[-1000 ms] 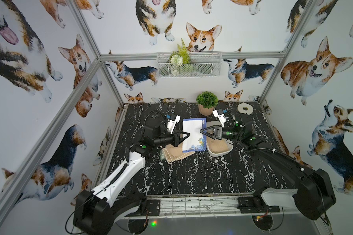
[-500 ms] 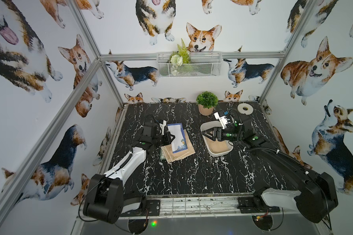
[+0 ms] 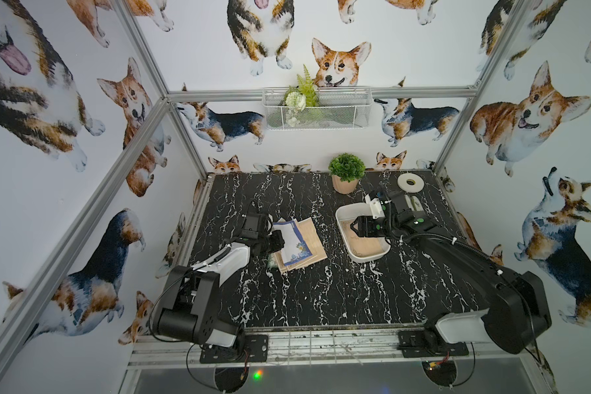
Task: Take out the stationery paper from the storage box
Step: Place the stationery paper at the center of the board, then pick up the stationery paper from the storage box.
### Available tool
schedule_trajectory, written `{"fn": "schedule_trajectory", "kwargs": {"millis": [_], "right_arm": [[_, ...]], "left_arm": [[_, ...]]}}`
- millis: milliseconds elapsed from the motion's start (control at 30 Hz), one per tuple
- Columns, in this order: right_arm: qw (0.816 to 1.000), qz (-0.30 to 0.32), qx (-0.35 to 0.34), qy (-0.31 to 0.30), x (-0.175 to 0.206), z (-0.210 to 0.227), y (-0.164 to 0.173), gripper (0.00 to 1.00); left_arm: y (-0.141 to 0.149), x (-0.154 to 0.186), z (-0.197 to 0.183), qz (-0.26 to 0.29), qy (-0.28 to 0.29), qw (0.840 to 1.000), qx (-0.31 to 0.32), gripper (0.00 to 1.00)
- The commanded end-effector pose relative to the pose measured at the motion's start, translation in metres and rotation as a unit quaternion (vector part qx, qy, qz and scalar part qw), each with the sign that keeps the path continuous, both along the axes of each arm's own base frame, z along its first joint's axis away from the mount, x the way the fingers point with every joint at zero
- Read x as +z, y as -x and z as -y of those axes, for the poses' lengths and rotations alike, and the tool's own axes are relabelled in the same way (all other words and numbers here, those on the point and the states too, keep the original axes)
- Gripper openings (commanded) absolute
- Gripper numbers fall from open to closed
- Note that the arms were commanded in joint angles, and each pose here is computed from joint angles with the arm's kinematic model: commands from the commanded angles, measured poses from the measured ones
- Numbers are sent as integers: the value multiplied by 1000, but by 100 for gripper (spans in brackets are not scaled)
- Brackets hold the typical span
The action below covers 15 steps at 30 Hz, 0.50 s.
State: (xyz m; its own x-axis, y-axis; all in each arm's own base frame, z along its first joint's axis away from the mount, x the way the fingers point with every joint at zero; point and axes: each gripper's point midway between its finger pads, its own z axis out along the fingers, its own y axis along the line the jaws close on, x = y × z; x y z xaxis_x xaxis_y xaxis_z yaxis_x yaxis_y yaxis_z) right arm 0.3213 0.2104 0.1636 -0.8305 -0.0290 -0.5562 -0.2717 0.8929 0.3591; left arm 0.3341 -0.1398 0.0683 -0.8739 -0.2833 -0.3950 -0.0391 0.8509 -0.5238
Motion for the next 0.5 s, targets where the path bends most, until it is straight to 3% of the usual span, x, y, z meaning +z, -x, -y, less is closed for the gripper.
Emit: {"fn": "schedule_trajectory", "kwargs": {"millis": [0,200,300,467], "right_arm": [[998,-17,-19,64,-20,18,-2,75],[992,-39,-26,113,-47,24,-12,75],[989,-54,-25,132,-61,25,-16,74],[982,-60,-38,173,-75,34,-25,75]], "left_arm": [[1,-3,-23,-6,-63,998,32,21],[4,17,-42,20,-108,992,57,66],[5,31,-50,36,-128,989,69,74],[10,61,-67,74,-149,981,101,75]]}}
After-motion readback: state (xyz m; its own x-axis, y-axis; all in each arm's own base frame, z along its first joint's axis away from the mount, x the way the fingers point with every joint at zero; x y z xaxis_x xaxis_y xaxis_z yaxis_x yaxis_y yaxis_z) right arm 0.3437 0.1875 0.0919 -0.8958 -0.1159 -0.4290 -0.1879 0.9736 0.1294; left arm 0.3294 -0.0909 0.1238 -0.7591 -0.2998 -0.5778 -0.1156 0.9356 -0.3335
